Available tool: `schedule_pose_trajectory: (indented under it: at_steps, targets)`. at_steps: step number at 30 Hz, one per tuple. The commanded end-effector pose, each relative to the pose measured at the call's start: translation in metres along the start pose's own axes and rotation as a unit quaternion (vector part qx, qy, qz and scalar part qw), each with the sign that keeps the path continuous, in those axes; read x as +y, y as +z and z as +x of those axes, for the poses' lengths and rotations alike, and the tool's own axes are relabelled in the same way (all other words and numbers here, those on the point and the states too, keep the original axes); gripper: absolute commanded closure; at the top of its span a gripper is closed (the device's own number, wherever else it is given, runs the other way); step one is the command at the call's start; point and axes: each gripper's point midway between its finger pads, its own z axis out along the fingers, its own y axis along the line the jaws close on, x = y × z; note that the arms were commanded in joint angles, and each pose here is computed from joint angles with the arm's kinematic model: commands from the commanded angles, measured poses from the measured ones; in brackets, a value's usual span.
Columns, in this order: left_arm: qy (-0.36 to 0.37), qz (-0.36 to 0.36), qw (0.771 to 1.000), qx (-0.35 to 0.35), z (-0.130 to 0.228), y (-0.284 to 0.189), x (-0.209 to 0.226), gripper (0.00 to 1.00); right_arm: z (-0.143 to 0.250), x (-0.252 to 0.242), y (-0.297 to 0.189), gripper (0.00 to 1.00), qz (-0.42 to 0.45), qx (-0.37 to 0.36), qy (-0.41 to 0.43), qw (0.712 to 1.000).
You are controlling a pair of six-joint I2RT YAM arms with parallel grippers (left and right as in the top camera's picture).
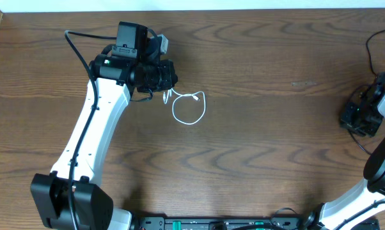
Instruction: Untangle cables
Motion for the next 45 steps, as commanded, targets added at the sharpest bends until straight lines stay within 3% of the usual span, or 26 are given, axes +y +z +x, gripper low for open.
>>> schedule_pose_trajectory:
  at_steps: [1,9,19,23,27,35,36,37,38,40,42,45]
  targets:
    - [0.008,-0.003,1.000,0.001,-0.001,0.002,0.001,0.92,0.003,0.000,0.006,0.99,0.003,0.002,0.016,1.000]
    - [0.008,-0.003,1.000,0.001,-0.001,0.002,0.001,0.92,-0.037,0.010,-0.019,0.99,-0.024,-0.053,0.042,0.997]
    - [0.008,-0.004,1.000,0.002,-0.001,0.002,0.001,0.92,-0.142,0.009,-0.138,0.99,-0.064,-0.207,0.059,0.975]
    - [0.007,-0.004,1.000,0.004,0.000,0.002,0.002,0.92,-0.161,-0.029,-0.161,0.99,-0.013,-0.248,0.092,0.964]
    - [0.007,-0.008,1.000,0.003,0.000,0.002,0.003,0.92,-0.156,-0.088,-0.154,0.99,0.069,-0.245,0.156,0.954]
    - [0.008,-0.008,1.000,0.001,-0.001,0.002,0.003,0.92,-0.138,-0.163,-0.112,0.99,0.084,-0.201,0.272,0.937]
    - [0.008,-0.008,1.000,0.001,-0.001,0.002,0.003,0.92,-0.136,-0.167,-0.105,0.94,0.079,-0.193,0.276,0.938]
    - [0.008,-0.007,1.000,0.001,-0.001,0.002,0.003,0.92,-0.135,-0.169,-0.098,0.79,0.073,-0.185,0.280,0.939]
    - [0.008,-0.007,1.000,0.000,-0.002,0.002,0.003,0.92,-0.135,-0.170,-0.090,0.41,0.061,-0.177,0.283,0.941]
    - [0.008,-0.007,1.000,0.000,-0.002,0.002,0.002,0.92,-0.136,-0.166,-0.083,0.12,0.042,-0.170,0.283,0.943]
    - [0.008,-0.007,1.000,0.000,-0.002,0.002,0.003,0.92,-0.138,-0.160,-0.082,0.04,0.023,-0.170,0.280,0.945]
    - [0.008,-0.007,1.000,0.000,-0.002,0.002,0.002,0.92,-0.146,-0.146,-0.090,0.02,-0.003,-0.182,0.269,0.946]
